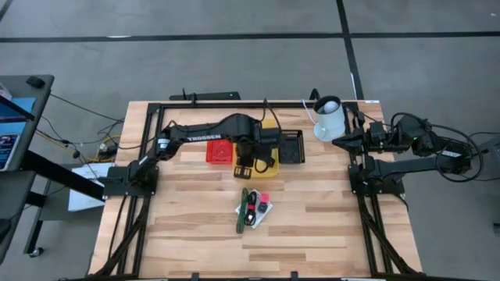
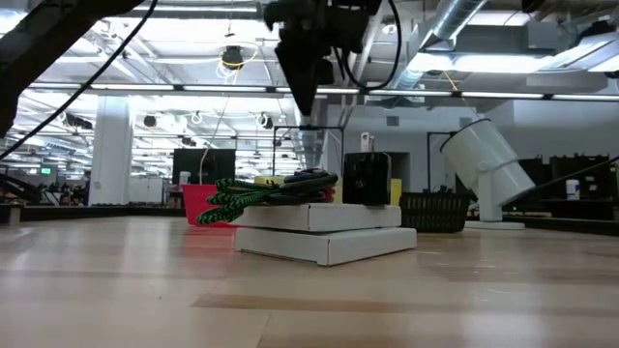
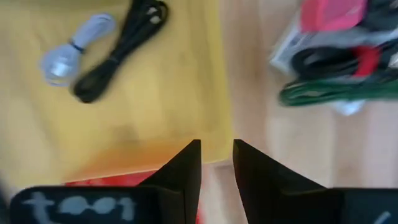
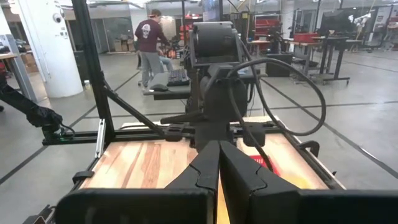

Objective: Pick and place items into bin
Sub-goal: Put the green charger cable in the yellow bin

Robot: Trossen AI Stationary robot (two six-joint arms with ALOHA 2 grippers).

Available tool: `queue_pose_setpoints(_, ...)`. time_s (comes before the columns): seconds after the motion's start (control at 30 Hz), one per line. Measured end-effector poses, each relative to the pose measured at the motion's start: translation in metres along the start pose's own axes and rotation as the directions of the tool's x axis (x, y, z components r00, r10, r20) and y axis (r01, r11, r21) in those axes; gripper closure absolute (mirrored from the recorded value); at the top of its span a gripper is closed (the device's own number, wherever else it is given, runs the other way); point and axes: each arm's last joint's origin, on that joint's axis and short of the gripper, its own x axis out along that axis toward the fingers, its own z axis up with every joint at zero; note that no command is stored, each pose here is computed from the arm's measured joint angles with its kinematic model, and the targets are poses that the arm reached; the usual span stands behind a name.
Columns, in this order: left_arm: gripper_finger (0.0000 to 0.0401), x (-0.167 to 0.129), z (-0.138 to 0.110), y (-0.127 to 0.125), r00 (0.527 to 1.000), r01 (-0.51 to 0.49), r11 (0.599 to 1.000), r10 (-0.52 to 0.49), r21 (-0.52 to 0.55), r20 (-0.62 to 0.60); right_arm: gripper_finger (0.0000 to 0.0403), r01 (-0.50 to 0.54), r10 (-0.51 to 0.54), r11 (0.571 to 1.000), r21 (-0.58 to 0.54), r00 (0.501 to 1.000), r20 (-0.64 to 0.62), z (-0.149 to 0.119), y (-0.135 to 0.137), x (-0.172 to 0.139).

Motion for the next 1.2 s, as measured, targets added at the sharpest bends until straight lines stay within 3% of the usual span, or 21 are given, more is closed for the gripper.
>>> queue_pose_setpoints(0.13, 0.0317, 0.000, 0.001, -0.006, 0.994, 0.104, 0.991, -0.102, -0.080, 0.024, 0.0395, 0.000, 0.000, 1.000, 0.000, 1.000, 0.000, 0.000, 0.000, 0.000)
queue_pose_setpoints(0.23, 0.0317, -0.011, -0.001, -0.015, 0.983, 0.175, 0.982, -0.171, -0.070, 0.062, 0.0395, 0.000, 0.000, 1.000, 0.000, 1.000, 0.000, 0.000, 0.000, 0.000)
queue_pose_setpoints(0.37, 0.0317, -0.044, -0.015, -0.027, 0.978, 0.170, 0.983, -0.160, -0.066, 0.136, 0.0395, 0.000, 0.000, 1.000, 0.000, 1.000, 0.000, 0.000, 0.000, 0.000)
queue_pose_setpoints(0.47, 0.0317, -0.073, -0.030, -0.034, 0.980, 0.077, 0.993, -0.059, -0.087, 0.191, 0.0395, 0.000, 0.000, 1.000, 0.000, 1.000, 0.000, 0.000, 0.000, 0.000)
queue_pose_setpoints(0.57, 0.0317, -0.105, -0.050, -0.040, 0.963, -0.087, 0.985, 0.121, -0.147, 0.242, 0.0395, 0.000, 0.000, 1.000, 0.000, 1.000, 0.000, 0.000, 0.000, 0.000)
queue_pose_setpoints(0.77, 0.0317, -0.134, -0.093, -0.048, 0.895, -0.294, 0.898, 0.379, -0.328, 0.237, 0.0395, 0.000, 0.000, 1.000, 0.000, 1.000, 0.000, 0.000, 0.000, 0.000)
queue_pose_setpoints(0.87, 0.0317, -0.132, -0.119, -0.049, 0.876, -0.342, 0.844, 0.445, -0.413, 0.186, 0.0395, 0.000, 0.000, 1.000, 0.000, 1.000, 0.000, 0.000, 0.000, 0.000)
queue_pose_setpoints(0.97, 0.0317, -0.115, -0.141, -0.051, 0.880, -0.346, 0.817, 0.453, -0.462, 0.143, 0.0395, 0.000, 0.000, 1.000, 0.000, 1.000, 0.000, 0.000, 0.000, 0.000)
queue_pose_setpoints(1.07, 0.0317, -0.090, -0.157, -0.054, 0.889, -0.294, 0.819, 0.424, -0.493, 0.174, 0.0395, 0.000, 0.000, 1.000, 0.000, 1.000, 0.000, 0.000, 0.000, 0.000)
queue_pose_setpoints(1.2, 0.0317, -0.055, -0.169, -0.058, 0.892, -0.131, 0.852, 0.325, -0.507, 0.314, 0.0395, 0.000, 0.000, 1.000, 0.000, 1.000, 0.000, 0.000, 0.000, 0.000)
